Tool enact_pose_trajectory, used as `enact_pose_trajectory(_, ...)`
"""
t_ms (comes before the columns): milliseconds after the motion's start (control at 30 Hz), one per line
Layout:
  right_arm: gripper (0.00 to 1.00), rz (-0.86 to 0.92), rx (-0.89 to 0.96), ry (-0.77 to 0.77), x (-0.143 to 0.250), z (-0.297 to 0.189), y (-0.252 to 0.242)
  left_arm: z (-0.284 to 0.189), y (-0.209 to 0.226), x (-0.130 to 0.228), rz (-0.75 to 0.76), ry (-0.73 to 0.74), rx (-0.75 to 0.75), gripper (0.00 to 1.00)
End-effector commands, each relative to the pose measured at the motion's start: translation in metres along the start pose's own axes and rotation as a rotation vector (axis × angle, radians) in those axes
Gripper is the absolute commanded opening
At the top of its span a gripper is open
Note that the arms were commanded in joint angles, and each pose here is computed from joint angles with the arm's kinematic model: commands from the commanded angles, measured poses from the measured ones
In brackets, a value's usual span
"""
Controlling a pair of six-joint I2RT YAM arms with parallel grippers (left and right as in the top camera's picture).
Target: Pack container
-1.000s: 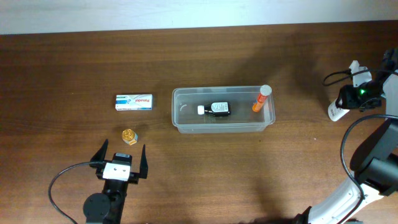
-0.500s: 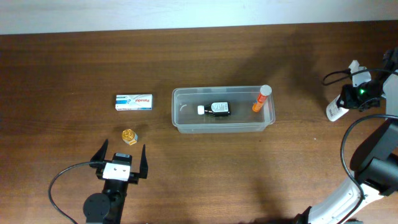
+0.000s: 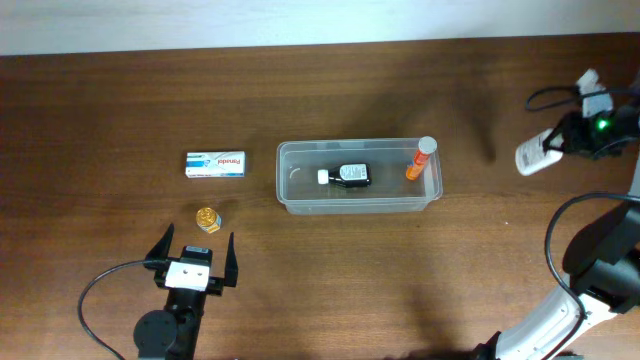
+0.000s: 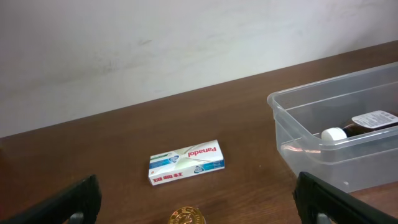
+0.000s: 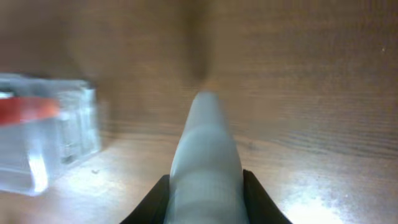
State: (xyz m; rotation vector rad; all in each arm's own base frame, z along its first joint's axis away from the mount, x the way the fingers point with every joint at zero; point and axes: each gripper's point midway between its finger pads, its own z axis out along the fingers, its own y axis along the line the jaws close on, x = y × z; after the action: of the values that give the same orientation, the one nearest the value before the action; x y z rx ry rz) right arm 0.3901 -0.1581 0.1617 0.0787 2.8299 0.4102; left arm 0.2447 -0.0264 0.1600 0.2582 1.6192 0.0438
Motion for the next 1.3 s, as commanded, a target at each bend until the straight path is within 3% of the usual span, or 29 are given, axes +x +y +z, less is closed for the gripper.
enact_pose_trajectory(0,0.24,-0.067,-0.082,-0.149,-0.027,-0.056,0.049,0.000,-0.004,0.001,0.016,-0.002,0.018,0.99)
enact_pose_trajectory(200,0.24,-0.195,-0.123,-0.163,-0.024,-0.097,0.125,0.000,-0.004,0.001,0.016,-0.002,0.018,0.99)
enact_pose_trajectory(500,0.25,-0.330,-0.105,-0.061,-0.009,-0.081,0.213,0.000,-0.004,0.001,0.016,-0.002,0.018,0.99)
enact_pose_trajectory(700,0.25,-0.395,0.047,0.067,0.011,-0.051,0.239,0.000,-0.004,0.001,0.016,-0.002,0.018,0.99)
enact_pose_trajectory(933,0.25,-0.449,0.023,0.160,0.031,-0.005,0.273,0.000,-0.004,0.001,0.016,-0.002,0.018,1.00)
enact_pose_trajectory(1267,0.26,-0.475,0.015,0.155,0.029,0.053,0.273,0.000,-0.004,0.001,0.016,-0.002,0.018,0.99)
